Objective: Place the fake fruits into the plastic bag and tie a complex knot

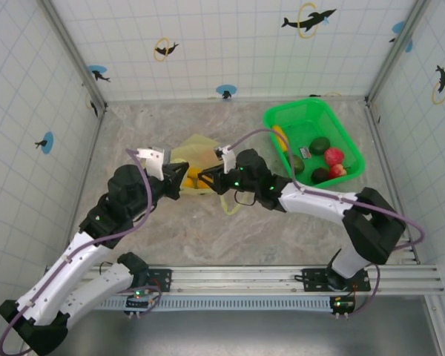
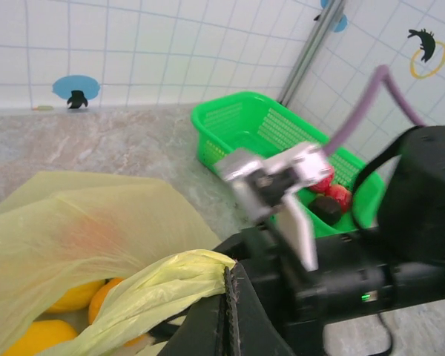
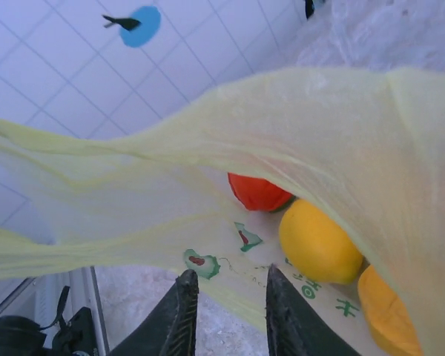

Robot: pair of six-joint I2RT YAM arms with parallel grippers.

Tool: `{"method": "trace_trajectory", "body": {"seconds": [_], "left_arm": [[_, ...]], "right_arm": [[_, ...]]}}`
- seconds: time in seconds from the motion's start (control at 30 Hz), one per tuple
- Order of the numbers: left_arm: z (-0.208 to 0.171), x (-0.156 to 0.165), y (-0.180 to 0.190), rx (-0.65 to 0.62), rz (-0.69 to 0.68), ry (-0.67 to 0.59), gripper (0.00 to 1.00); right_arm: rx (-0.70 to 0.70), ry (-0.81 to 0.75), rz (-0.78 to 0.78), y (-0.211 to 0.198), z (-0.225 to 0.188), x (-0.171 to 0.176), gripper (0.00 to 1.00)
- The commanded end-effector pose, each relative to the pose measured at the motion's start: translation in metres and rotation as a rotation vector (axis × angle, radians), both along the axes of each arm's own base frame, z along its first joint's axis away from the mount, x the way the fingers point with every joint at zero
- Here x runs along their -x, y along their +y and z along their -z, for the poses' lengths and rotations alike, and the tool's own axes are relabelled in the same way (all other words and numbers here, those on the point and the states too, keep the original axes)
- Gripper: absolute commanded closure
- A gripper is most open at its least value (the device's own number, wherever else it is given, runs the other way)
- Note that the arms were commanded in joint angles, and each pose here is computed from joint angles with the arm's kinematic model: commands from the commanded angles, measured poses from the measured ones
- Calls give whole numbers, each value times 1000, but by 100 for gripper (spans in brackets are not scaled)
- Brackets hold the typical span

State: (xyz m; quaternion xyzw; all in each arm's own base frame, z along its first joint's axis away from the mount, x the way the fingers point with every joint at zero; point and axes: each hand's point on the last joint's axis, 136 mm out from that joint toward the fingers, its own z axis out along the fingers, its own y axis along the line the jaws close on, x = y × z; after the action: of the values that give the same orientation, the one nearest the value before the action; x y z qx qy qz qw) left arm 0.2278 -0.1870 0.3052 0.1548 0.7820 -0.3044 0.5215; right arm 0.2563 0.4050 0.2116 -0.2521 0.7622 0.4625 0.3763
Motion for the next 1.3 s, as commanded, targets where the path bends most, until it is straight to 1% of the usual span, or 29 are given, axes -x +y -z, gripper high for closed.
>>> {"method": "trace_trajectory", "body": {"seconds": [0.0, 0.07, 0.13, 0.17, 0.2, 0.23, 0.33, 0.4, 0.47, 0.6, 0.7, 0.83, 0.93, 1.0, 1.1, 1.27], "left_arm": [[-11, -1, 4, -19, -19, -35, 100], [-9, -1, 2, -23, -9, -28, 100], [-8, -2, -1, -22, 1, -24, 100], [-6, -3, -3, -22, 8, -21, 100], [-3, -3, -5, -23, 16, -16, 100], [-3, -3, -7, -23, 25, -15, 100], [2, -4, -14, -22, 53, -1, 100], [5, -4, -20, -23, 80, 10, 100], [7, -4, -24, -22, 100, 19, 100], [12, -5, -31, -10, 126, 18, 100], [15, -5, -35, -41, 159, -1, 100], [20, -4, -39, -46, 183, -7, 100], [26, -2, -41, -57, 193, -5, 100], [27, 0, -39, -61, 190, -10, 100], [27, 3, -36, -62, 181, -22, 100], [29, 5, -33, -62, 173, -32, 100]], "right_arm": [[-99, -93, -11, -17, -41, 5, 69], [-112, -111, 19, -31, -51, 1, 69], [-102, -118, 80, -50, -53, -9, 69], [-89, -114, 128, -63, -51, -17, 67], [-64, -103, 188, -77, -46, -28, 63], [-37, -90, 251, -92, -41, -39, 61], [64, -46, 461, -146, -25, -70, 60], [126, -29, 601, -183, -18, -87, 55], [228, 6, 740, -221, -9, -100, 53], [341, 126, 982, -291, 5, -125, 47], [372, 232, 1164, -332, 18, -137, 46], [456, 314, 1347, -363, 26, -152, 43], [525, 367, 1444, -379, 33, -163, 40], [549, 417, 1456, -385, 43, -173, 38], [586, 433, 1480, -395, 48, -188, 36], [571, 482, 1494, -404, 58, -211, 35]]}}
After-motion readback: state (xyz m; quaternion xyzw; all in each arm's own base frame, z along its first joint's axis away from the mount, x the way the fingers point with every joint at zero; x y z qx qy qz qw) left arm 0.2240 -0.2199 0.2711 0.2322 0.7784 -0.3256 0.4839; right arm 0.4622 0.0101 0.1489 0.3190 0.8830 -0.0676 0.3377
